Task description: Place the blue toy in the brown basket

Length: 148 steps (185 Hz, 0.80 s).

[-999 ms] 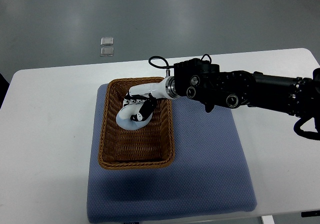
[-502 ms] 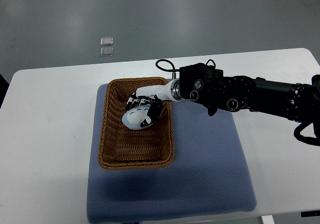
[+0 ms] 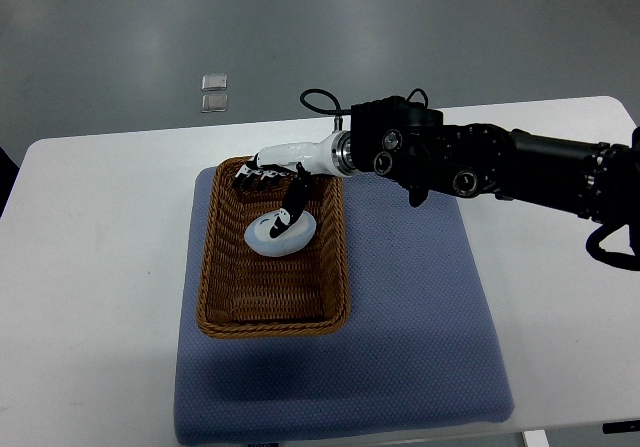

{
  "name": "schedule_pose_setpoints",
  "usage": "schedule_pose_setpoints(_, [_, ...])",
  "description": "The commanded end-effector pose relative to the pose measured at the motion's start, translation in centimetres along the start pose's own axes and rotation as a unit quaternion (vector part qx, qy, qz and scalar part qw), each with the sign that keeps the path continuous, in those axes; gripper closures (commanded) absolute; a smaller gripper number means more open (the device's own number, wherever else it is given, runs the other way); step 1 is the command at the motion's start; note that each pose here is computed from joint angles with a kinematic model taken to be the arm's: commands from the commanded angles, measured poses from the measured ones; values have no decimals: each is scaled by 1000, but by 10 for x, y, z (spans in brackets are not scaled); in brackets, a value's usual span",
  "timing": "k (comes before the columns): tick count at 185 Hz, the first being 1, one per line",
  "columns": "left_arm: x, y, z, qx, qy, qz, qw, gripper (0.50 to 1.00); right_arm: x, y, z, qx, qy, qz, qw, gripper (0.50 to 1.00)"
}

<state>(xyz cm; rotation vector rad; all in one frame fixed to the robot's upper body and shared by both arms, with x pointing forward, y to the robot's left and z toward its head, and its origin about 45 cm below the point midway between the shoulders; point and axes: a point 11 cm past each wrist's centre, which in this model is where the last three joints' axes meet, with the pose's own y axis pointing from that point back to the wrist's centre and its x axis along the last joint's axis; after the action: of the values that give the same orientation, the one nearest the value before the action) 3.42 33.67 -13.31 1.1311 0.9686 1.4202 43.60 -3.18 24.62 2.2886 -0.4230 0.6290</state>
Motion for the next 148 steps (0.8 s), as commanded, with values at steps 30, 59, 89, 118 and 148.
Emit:
schedule_pose_setpoints(30, [0,0,0,0,-1,0,1000,500,63,43,5,34,-62,74,995,607])
schedule_pose_setpoints(59, [0,0,0,0,-1,0,1000,500,97,76,26,67,-139,142,978,605])
schedule_pose_setpoints(89, [-1,0,0,0,-1,-1,1000,500,113,104,60,108,-242,211,941,605])
schedule_pose_setpoints(118, [0,0,0,0,-1,0,1000,500,109,121,108,144,-370,268,878,603])
schedule_pose_setpoints(148, [0,0,0,0,-1,0,1000,500,97,130,144,178,-482,296,805,591])
